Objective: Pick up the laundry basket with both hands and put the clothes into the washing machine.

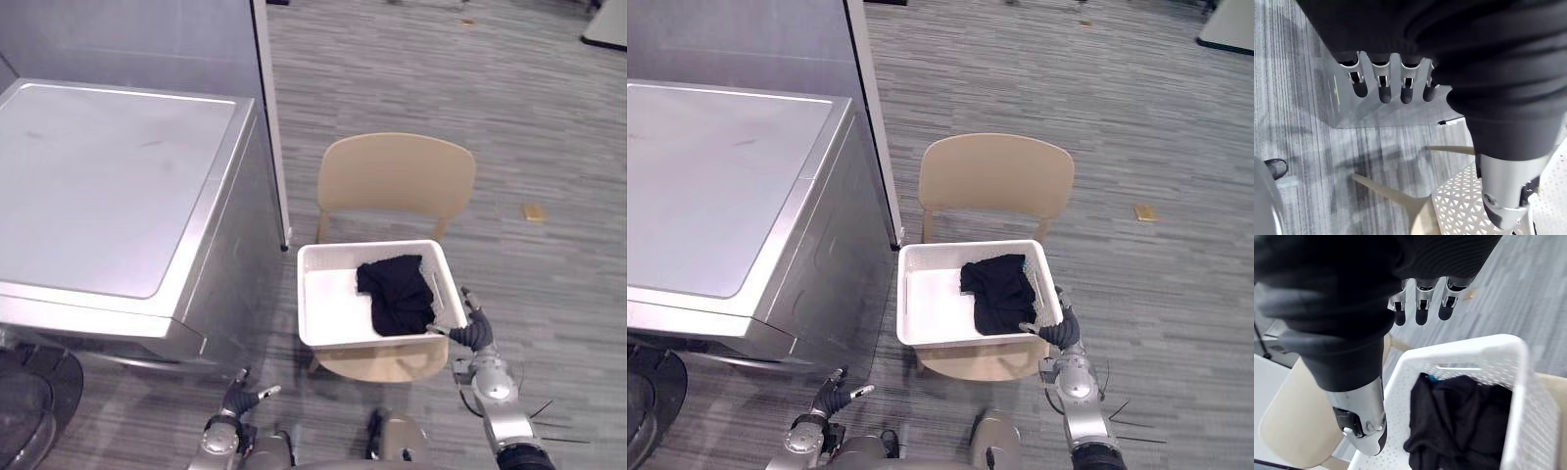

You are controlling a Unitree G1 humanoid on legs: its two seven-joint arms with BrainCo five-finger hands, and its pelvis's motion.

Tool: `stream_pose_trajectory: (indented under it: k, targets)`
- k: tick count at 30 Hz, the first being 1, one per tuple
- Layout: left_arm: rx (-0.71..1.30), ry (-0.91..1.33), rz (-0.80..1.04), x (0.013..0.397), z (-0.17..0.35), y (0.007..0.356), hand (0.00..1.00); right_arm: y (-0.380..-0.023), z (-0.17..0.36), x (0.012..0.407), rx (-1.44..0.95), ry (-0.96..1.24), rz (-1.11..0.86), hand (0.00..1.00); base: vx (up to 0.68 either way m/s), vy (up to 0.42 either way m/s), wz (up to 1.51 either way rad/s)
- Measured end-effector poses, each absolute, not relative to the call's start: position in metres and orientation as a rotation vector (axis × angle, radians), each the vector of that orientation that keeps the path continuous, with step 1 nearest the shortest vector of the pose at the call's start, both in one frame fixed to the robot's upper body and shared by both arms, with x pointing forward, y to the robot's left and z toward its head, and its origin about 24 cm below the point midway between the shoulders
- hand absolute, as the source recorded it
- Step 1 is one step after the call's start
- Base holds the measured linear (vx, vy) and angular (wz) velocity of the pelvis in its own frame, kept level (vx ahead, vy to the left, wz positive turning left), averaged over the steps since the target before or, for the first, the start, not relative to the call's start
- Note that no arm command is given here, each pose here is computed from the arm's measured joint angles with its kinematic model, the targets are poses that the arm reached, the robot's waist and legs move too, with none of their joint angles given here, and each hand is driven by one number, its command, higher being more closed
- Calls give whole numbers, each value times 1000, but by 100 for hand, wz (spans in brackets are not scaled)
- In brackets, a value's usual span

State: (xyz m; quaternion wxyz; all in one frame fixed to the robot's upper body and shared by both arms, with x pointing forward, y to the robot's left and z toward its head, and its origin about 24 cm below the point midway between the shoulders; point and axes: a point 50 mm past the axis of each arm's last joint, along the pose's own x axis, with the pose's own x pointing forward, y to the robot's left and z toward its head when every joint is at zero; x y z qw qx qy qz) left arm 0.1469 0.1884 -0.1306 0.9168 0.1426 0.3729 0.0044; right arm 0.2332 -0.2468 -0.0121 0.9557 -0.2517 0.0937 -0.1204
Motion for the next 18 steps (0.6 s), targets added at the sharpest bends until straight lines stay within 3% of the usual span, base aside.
stream_pose_trajectory:
  k: [7,11,18]
  targets:
    - [259,806,11,138,-137,181,0,-238,2,260,-671,138,-94,0,33,-108,3]
    - [269,756,15,153,-131,184,0,-228,20,301,-758,98,-25,0,-71,1,24]
    - [265,631,36,190,-112,186,0,-245,84,365,-944,50,-120,0,-146,-7,32]
